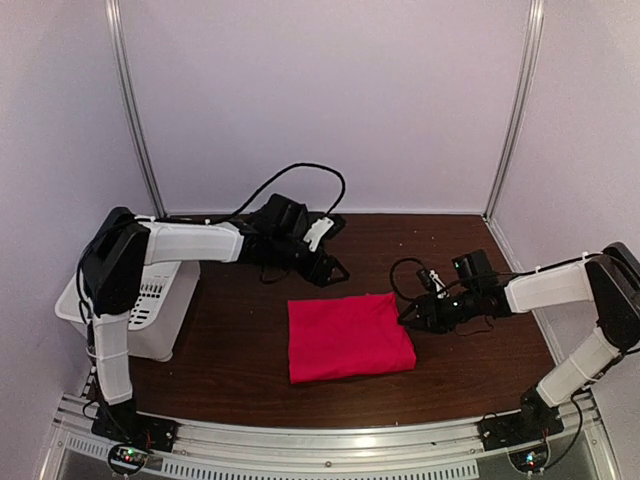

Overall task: Fold and stack the mixed laundry pile
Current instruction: Fold the 2/3-rectangle-folded T-shirt at the center of the board, then smooth out the square-folded T-shirt at the center of the board.

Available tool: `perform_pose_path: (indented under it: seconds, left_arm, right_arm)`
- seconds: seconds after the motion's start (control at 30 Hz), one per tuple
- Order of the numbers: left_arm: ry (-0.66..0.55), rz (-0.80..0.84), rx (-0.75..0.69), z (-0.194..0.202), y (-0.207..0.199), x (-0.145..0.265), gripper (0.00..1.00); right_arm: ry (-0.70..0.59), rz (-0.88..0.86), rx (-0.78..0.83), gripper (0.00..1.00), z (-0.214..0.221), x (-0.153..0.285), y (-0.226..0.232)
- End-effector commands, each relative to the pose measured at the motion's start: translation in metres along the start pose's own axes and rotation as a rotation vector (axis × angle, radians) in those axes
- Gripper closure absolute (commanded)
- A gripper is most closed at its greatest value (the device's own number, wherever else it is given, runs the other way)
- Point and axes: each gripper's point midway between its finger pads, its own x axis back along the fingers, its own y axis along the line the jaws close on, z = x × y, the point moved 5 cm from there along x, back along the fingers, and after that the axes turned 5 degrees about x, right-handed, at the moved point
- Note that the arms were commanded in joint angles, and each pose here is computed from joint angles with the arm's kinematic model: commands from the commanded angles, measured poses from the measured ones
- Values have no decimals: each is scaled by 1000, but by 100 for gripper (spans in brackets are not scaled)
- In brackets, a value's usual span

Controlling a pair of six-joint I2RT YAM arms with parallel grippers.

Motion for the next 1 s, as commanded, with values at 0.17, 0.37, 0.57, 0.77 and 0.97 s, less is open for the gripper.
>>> perform_pose_path:
  seconds: [0.17,0.37,0.57,0.77,0.97]
  left_arm:
    - [8,191,-164,-21,-18,-77,28]
    - [53,274,-143,-3,-25,-117,29]
    - [79,330,-108,12,-26,-128,42]
    - [69,369,-62,11,-24,-129,73]
    - [37,368,11,4,-12,-124,80]
  right_arm:
    - [-80,-109,-2,48,-2,-8,12]
    - [-68,-101,-20,50,10,-11,8]
    - [-54,-79,-34,52,19,-15,0]
    - [-29,-85,-46,71,29,-18,-2]
    - [-9,-80,-67,100,42,-15,-3]
